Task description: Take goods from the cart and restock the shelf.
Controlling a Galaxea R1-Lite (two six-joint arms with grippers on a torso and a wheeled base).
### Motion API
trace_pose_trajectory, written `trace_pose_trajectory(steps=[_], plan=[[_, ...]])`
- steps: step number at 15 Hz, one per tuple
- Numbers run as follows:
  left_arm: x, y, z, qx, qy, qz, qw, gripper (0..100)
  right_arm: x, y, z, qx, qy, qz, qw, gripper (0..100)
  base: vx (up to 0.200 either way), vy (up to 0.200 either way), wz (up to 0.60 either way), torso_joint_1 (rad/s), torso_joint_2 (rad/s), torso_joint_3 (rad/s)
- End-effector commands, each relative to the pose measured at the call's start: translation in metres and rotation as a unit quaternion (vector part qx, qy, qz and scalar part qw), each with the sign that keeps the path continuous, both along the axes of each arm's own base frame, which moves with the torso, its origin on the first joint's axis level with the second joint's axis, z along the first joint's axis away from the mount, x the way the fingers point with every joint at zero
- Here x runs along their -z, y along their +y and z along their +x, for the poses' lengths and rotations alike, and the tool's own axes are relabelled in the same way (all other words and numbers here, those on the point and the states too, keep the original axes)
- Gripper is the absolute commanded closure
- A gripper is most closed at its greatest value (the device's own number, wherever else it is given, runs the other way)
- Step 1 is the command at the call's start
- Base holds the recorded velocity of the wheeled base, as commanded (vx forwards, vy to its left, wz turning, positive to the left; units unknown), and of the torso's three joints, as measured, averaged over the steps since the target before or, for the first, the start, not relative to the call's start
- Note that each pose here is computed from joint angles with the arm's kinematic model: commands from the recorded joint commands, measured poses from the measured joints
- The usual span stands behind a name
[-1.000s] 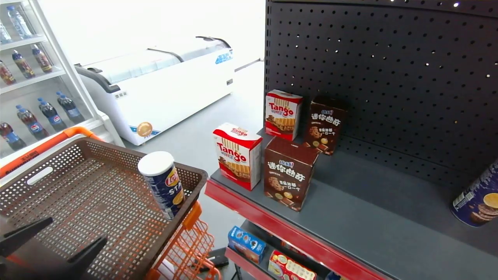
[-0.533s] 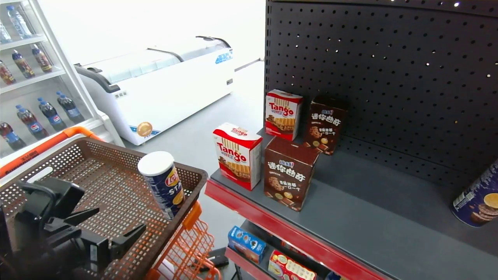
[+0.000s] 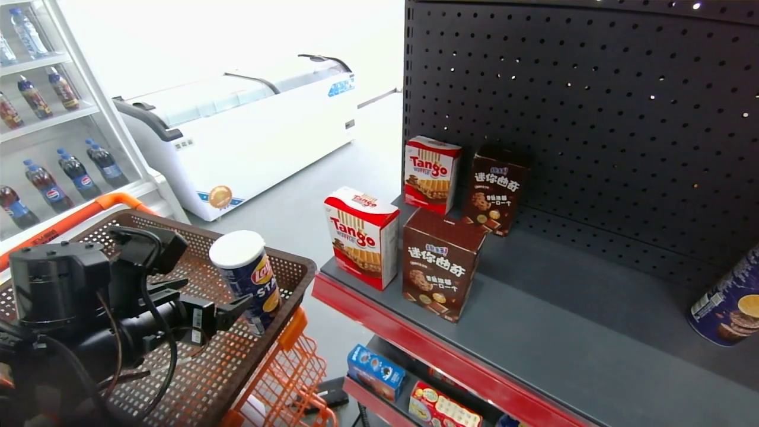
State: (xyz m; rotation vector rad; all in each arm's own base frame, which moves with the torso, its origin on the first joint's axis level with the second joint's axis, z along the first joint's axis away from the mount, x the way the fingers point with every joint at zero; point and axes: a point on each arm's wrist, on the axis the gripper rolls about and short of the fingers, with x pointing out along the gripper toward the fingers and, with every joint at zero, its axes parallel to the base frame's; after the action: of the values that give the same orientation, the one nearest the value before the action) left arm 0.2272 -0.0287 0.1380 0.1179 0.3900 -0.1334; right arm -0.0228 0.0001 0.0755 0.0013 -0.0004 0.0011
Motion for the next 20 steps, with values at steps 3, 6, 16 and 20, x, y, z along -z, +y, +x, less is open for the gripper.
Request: trace_pose_trajectory(steps=[3, 6, 16, 20], plan=[[0.013, -0.005, 0.027, 0.001, 0.007, 0.0, 1.0, 0, 0.0, 0.0, 0.0, 0.0, 0.0, 0.0, 1.0, 0, 0.0, 0.0, 0.0, 0.0, 0.0, 0.0], [0.027, -0.007, 0.035, 0.002, 0.021, 0.002, 0.9998, 0, 0.0, 0.0, 0.0, 0.0, 0.0, -0.001, 1.0, 0, 0.0, 0.0, 0.0, 0.0, 0.0, 0.0], [0.036, -0.014, 0.061, 0.009, 0.001, 0.0, 1.0, 0, 0.0, 0.0, 0.0, 0.0, 0.0, 0.0, 1.0, 0, 0.0, 0.0, 0.0, 0.0, 0.0, 0.0], [0.039, -0.015, 0.067, 0.009, 0.002, 0.001, 1.0, 0, 0.0, 0.0, 0.0, 0.0, 0.0, 0.0, 1.0, 0, 0.0, 0.0, 0.0, 0.0, 0.0, 0.0]])
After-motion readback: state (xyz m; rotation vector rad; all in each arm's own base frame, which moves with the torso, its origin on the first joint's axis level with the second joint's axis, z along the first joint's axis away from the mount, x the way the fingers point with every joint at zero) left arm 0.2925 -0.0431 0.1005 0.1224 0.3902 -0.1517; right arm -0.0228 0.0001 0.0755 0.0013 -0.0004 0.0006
